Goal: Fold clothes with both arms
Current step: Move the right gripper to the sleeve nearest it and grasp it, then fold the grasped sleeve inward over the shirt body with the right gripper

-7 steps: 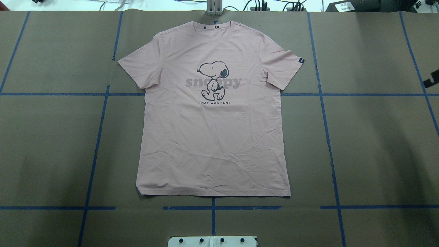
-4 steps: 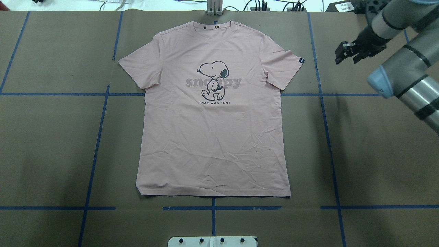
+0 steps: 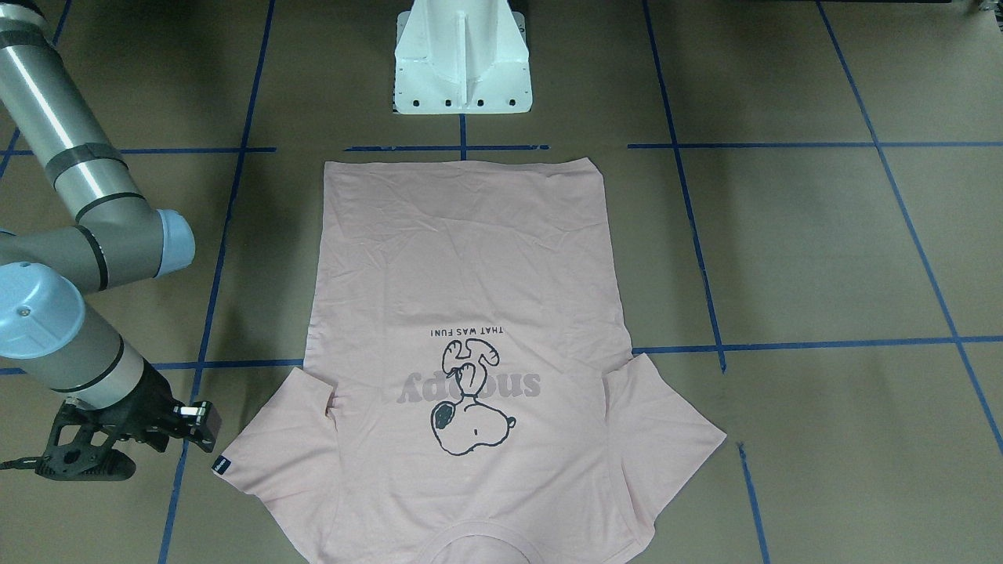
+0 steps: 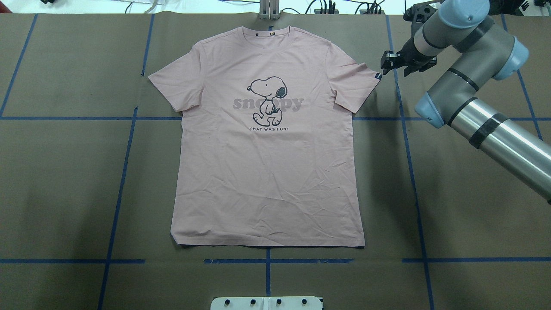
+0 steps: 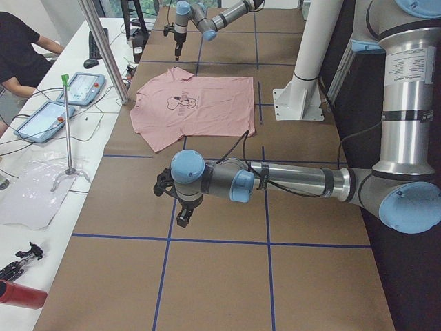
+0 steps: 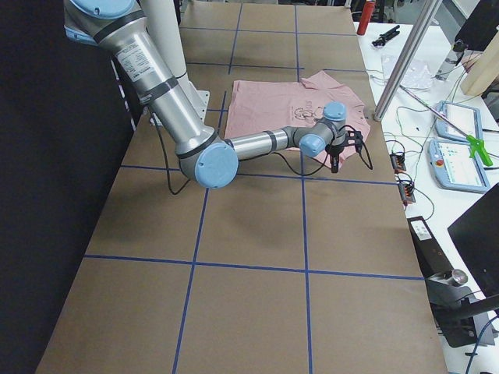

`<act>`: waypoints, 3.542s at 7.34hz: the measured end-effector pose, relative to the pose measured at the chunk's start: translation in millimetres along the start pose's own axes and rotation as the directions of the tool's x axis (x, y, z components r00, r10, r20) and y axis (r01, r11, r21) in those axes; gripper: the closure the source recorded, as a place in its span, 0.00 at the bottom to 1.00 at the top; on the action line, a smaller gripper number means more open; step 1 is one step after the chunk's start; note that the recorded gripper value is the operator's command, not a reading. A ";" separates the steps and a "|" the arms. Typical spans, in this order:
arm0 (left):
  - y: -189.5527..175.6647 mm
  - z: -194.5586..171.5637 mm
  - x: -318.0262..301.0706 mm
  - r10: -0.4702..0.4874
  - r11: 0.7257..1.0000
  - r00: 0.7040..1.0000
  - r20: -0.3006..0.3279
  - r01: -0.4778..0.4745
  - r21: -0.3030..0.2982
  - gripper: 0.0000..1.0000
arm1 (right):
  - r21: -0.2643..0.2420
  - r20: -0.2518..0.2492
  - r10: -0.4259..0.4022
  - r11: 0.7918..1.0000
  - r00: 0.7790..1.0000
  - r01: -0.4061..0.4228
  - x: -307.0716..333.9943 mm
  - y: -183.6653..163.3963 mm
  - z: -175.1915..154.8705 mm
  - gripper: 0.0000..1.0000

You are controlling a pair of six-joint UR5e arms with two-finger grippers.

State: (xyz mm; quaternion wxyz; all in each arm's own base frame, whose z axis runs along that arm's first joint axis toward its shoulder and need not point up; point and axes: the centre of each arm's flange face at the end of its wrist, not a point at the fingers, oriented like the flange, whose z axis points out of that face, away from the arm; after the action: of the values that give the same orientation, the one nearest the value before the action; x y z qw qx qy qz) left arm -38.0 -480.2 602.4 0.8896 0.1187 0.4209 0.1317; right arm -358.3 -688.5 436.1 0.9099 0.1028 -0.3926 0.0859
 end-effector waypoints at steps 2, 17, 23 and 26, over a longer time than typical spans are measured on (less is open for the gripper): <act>1.0 0.6 -0.6 0.001 1.000 1.000 0.000 -0.001 0.000 0.00 | 0.012 -0.022 0.017 1.000 1.000 -0.016 -15.8 1.3 13.7 0.34; 1.9 -1.5 2.2 0.011 1.000 1.000 0.001 -0.011 0.006 0.00 | 0.011 0.037 0.047 0.999 0.998 -0.048 -123.1 12.5 11.5 1.00; 3.4 0.1 1.4 0.006 1.000 1.000 -0.001 -0.006 0.002 0.00 | 0.067 -0.019 0.022 0.998 1.000 -0.020 -204.3 19.8 36.2 1.00; 1.3 -1.5 3.7 0.014 1.000 1.000 -0.003 -0.014 0.009 0.00 | 0.092 -0.046 0.028 0.995 0.999 -0.024 -213.4 9.6 38.9 0.03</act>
State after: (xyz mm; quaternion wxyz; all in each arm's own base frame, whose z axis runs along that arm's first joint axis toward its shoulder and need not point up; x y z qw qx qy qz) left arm -37.1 -477.5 599.2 0.8875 0.1253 0.4220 0.1364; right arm -532.2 -705.3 307.1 0.9122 0.1373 -0.3677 0.1180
